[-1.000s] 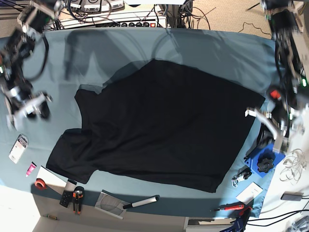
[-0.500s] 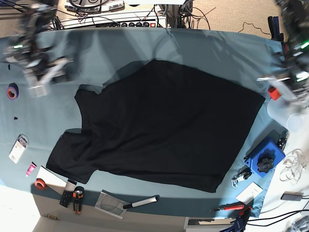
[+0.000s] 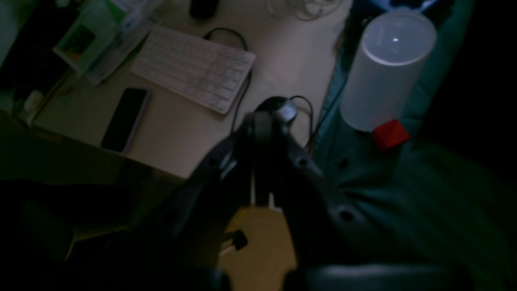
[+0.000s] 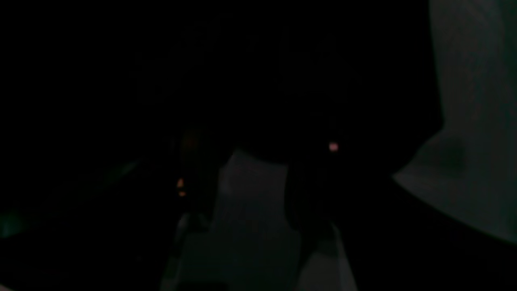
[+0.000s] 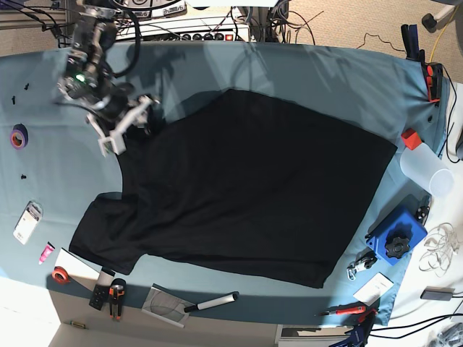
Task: Layout the t-shirt on the table in an organized manner, then fold the t-shirt properly
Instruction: 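Release the shirt and raise both grippers away, then grasp the shirt's hem corner with the right gripper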
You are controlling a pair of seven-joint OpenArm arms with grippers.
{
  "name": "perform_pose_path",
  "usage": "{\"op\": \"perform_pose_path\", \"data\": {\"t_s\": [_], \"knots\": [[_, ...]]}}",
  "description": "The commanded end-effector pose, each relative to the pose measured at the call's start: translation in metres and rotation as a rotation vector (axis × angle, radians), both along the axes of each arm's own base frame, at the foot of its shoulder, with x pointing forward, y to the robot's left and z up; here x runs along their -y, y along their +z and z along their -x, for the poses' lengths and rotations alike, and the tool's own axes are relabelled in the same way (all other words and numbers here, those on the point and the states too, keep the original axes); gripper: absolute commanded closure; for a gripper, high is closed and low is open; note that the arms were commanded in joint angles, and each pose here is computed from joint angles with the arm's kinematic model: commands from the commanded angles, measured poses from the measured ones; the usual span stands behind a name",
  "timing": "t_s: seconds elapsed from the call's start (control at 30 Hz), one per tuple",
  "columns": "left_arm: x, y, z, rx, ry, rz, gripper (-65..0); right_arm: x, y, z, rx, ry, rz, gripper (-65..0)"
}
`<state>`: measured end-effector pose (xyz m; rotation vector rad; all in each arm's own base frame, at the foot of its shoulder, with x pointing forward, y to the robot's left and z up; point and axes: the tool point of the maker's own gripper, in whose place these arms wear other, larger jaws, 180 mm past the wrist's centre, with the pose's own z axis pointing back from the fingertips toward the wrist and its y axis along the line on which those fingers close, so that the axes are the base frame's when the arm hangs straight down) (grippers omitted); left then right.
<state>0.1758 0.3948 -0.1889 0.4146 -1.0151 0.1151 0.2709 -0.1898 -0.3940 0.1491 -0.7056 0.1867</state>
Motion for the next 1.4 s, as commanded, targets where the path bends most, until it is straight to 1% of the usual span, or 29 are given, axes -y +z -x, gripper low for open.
{"op": "perform_pose_path", "data": {"t_s": [0.0, 0.13, 0.33, 0.4, 0.43, 0.53, 0.57, 0.6, 0.67, 0.77, 0.9, 0.97, 1.03, 1.2, 1.27, 1.37], "knots": [[0.000, 0.012, -0.004, 0.027, -0.016, -0.029, 0.0, 0.005, 0.000, -0.004, -0.014, -0.008, 0.034, -32.0], [0.000, 0.012, -0.004, 0.028, -0.016, -0.030, 0.0, -0.005, 0.002, -0.023, -0.008, -0.016, 0.042, -32.0], [0.000, 0.012, -0.004, 0.028, -0.016, -0.030, 0.0, -0.028, -0.032, -0.028, -0.108, 0.042, 0.016, -32.0], [0.000, 0.012, -0.004, 0.028, -0.016, -0.030, 0.0, -0.033, -0.037, -0.032, -0.124, 0.056, 0.012, -31.3], [0.000, 0.012, -0.004, 0.028, -0.016, -0.029, 0.0, -0.034, -0.036, -0.035, -0.120, 0.059, 0.012, -26.3], [0.000, 0.012, -0.004, 0.028, -0.016, -0.030, 0.0, -0.034, -0.022, -0.049, -0.096, 0.066, 0.024, -7.5], [0.000, 0.012, -0.004, 0.028, -0.016, -0.029, 0.0, -0.035, -0.014, -0.054, -0.079, 0.069, 0.029, -2.0], [0.000, 0.012, -0.004, 0.029, -0.016, -0.029, 0.0, -0.036, -0.004, -0.061, -0.050, 0.073, 0.033, 0.0], [0.000, 0.012, -0.004, 0.029, -0.016, -0.030, 0.0, -0.039, 0.022, -0.072, 0.029, 0.085, 0.044, 0.0], [0.000, 0.012, -0.004, 0.028, -0.016, -0.029, 0.0, -0.047, 0.072, -0.082, 0.173, 0.112, 0.071, 0.0], [0.000, 0.012, -0.004, 0.029, -0.017, -0.029, 0.0, -0.062, 0.152, -0.081, 0.406, 0.151, 0.109, 0.0], [0.000, 0.012, -0.004, 0.028, -0.017, -0.029, 0.0, -0.063, 0.178, -0.077, 0.488, 0.153, 0.152, 0.0], [0.000, 0.012, -0.004, 0.028, -0.017, -0.029, 0.0, -0.063, 0.184, -0.073, 0.512, 0.152, 0.171, 0.0], [0.000, 0.012, -0.004, 0.028, -0.017, -0.029, 0.0, -0.067, 0.171, -0.051, 0.459, 0.165, 0.156, 0.0], [0.000, 0.012, -0.004, 0.029, -0.017, -0.029, 0.0, -0.070, 0.179, -0.041, 0.481, 0.173, 0.160, 0.0], [0.001, 0.012, -0.004, 0.030, -0.019, -0.027, 0.0, -0.070, 0.202, -0.033, 0.560, 0.164, 0.168, 0.0]]}}
